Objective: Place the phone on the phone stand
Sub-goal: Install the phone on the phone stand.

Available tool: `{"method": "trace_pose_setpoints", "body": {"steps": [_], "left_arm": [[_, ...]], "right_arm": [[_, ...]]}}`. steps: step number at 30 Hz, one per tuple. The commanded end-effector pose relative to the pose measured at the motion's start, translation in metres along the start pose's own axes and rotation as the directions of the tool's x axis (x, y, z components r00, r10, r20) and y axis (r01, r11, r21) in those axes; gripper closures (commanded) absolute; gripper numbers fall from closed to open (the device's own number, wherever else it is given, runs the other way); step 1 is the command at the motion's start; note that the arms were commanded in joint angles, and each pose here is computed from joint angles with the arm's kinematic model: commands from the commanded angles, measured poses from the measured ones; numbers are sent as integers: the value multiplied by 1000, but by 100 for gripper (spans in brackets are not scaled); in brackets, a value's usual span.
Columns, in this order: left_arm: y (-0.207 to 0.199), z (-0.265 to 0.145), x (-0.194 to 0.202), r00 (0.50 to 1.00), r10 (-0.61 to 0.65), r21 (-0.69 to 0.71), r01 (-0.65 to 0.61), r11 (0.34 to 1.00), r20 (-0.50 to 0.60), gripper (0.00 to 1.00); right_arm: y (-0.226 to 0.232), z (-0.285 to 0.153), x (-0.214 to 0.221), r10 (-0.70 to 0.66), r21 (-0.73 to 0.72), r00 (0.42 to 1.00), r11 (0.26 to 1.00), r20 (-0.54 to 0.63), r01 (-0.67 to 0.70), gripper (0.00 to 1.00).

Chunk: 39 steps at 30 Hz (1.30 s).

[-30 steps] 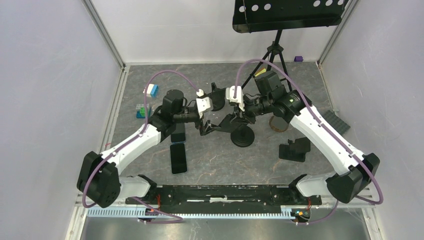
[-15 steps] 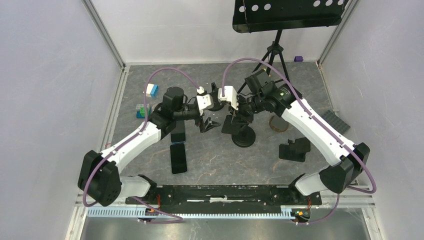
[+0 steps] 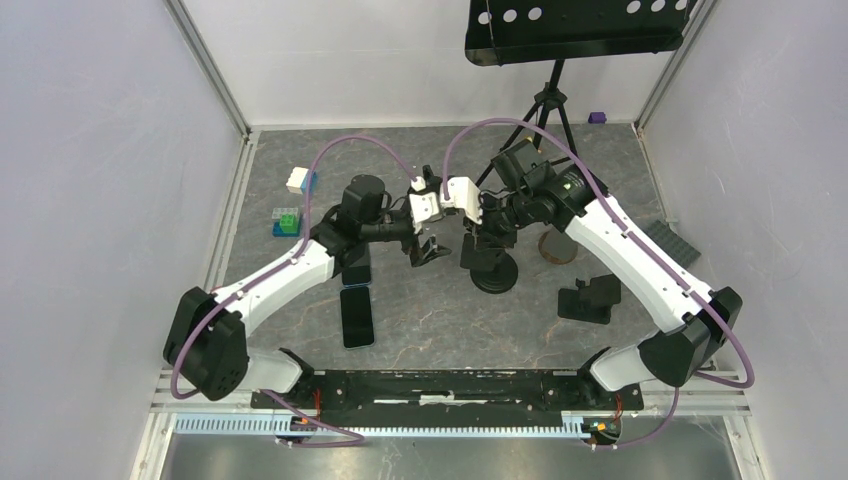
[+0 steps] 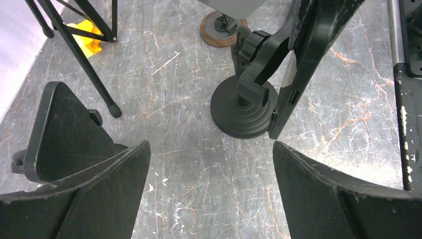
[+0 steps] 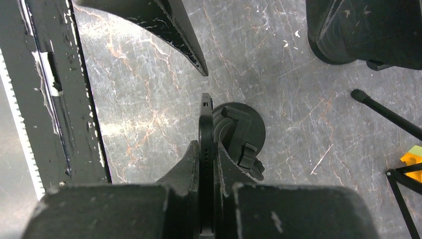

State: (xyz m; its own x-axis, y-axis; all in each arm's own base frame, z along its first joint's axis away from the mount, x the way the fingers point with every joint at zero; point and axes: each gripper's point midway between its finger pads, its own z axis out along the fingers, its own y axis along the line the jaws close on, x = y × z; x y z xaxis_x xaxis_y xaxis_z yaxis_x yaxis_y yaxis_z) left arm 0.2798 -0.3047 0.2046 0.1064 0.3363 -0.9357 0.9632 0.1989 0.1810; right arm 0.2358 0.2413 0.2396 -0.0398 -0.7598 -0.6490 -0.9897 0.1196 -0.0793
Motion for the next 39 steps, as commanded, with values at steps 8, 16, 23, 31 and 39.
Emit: {"method": "trace_pose_setpoints", "body": {"steps": [8, 16, 23, 31, 39], "left_arm": [[9, 17, -27, 999, 52, -70, -53, 996, -10, 5], [0, 29, -33, 1000, 4, -71, -3, 997, 4, 10], [-27, 31, -39, 998, 27, 72, -31, 997, 51, 9], [-45, 32, -40, 997, 63, 173, -71, 982, 50, 8], [-50, 38, -28, 994, 105, 223, -108, 969, 25, 4]], "right_arm": [[6, -21, 11, -47, 56, 999, 997, -26, 48, 100], [19, -23, 20, -33, 47, 999, 998, -14, 34, 100], [34, -25, 20, -74, 1, 996, 997, 42, 74, 100], [42, -36, 15, -146, -51, 986, 987, 84, 151, 100], [46, -38, 22, -175, -102, 983, 978, 61, 181, 100]]}}
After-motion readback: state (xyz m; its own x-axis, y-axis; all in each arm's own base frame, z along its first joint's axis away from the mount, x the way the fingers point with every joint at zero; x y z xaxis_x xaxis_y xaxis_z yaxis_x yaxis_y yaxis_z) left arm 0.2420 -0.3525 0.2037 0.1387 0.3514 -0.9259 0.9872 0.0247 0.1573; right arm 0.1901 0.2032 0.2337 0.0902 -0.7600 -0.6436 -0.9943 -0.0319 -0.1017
